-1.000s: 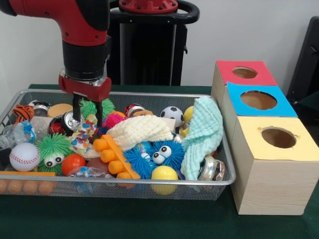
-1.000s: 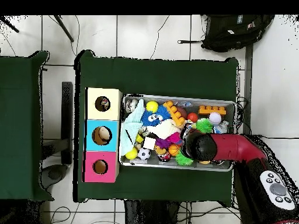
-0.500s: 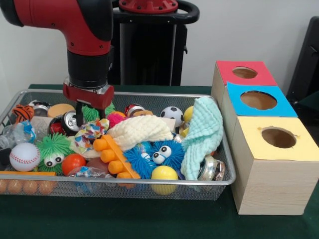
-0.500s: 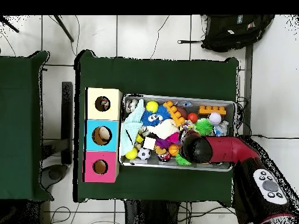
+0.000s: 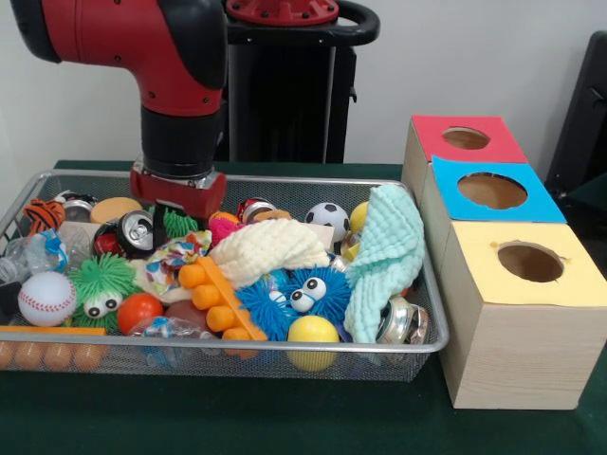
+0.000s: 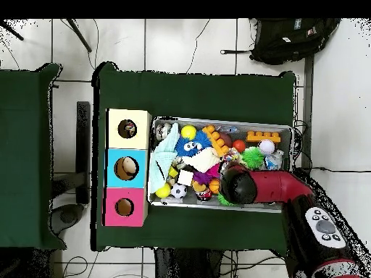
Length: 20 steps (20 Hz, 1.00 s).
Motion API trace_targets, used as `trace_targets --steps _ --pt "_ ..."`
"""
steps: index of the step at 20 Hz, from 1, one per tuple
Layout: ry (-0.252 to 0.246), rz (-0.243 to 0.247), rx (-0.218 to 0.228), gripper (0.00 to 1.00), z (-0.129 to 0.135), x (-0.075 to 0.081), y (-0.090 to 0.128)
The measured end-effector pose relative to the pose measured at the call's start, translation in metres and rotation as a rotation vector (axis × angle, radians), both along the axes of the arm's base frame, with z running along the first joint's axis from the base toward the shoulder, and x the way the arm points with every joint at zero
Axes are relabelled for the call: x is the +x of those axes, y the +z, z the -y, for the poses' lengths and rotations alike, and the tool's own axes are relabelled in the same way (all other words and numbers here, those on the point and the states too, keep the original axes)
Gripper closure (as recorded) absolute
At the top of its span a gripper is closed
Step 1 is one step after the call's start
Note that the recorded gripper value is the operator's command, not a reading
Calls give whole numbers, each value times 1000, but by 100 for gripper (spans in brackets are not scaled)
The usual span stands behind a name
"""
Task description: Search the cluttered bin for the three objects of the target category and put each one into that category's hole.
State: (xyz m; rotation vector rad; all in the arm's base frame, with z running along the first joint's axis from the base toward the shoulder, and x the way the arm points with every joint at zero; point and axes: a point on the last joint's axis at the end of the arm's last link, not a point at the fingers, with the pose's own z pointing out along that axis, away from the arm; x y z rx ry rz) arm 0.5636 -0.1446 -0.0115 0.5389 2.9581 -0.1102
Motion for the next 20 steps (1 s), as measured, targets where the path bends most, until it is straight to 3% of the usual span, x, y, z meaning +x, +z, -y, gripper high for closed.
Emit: trace_targets --steps 2,3,9,20 --pt "6 16 -9 0 1 0 0" --pt "20 43 -26 100 3 -1 0" --pt "28 96 -35 100 5 4 1" --pt "34 123 -63 100 9 11 16"
